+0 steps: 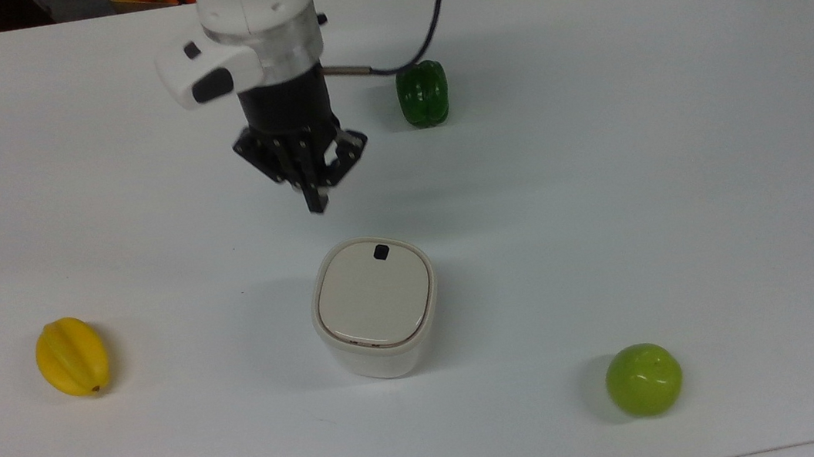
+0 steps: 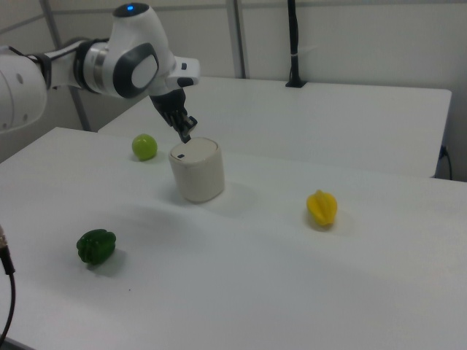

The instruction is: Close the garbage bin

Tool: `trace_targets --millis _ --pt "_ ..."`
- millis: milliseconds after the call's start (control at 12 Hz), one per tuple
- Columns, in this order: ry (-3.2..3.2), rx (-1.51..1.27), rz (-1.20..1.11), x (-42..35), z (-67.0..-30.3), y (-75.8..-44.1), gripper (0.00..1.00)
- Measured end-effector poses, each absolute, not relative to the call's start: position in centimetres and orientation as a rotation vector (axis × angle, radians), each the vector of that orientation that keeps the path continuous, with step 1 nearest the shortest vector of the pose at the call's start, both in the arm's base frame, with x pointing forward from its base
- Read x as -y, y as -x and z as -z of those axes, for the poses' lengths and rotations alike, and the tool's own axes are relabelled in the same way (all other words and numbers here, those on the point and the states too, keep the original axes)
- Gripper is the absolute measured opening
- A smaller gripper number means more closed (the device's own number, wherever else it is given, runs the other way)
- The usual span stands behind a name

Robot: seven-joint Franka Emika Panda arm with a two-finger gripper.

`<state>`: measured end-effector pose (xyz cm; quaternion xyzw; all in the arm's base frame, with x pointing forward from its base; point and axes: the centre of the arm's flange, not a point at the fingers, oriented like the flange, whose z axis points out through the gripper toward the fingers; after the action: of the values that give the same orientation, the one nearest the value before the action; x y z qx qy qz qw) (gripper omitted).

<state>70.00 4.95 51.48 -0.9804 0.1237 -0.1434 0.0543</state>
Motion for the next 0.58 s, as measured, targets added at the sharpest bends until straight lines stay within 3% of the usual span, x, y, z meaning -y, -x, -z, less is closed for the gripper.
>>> trace_targets --millis 83,167,334,584 --pt "3.0 -0.388 0.34 -4.3 -52.6 -68.7 0.04" --pt "3.02 -0.401 0.238 -3.5 -53.7 -67.2 0.15" --pt "3.045 -0.423 0.061 -2.1 -55.7 -64.3 0.23" --pt "3.061 -0.362 -0.043 -1.2 -57.0 -61.3 0.57"
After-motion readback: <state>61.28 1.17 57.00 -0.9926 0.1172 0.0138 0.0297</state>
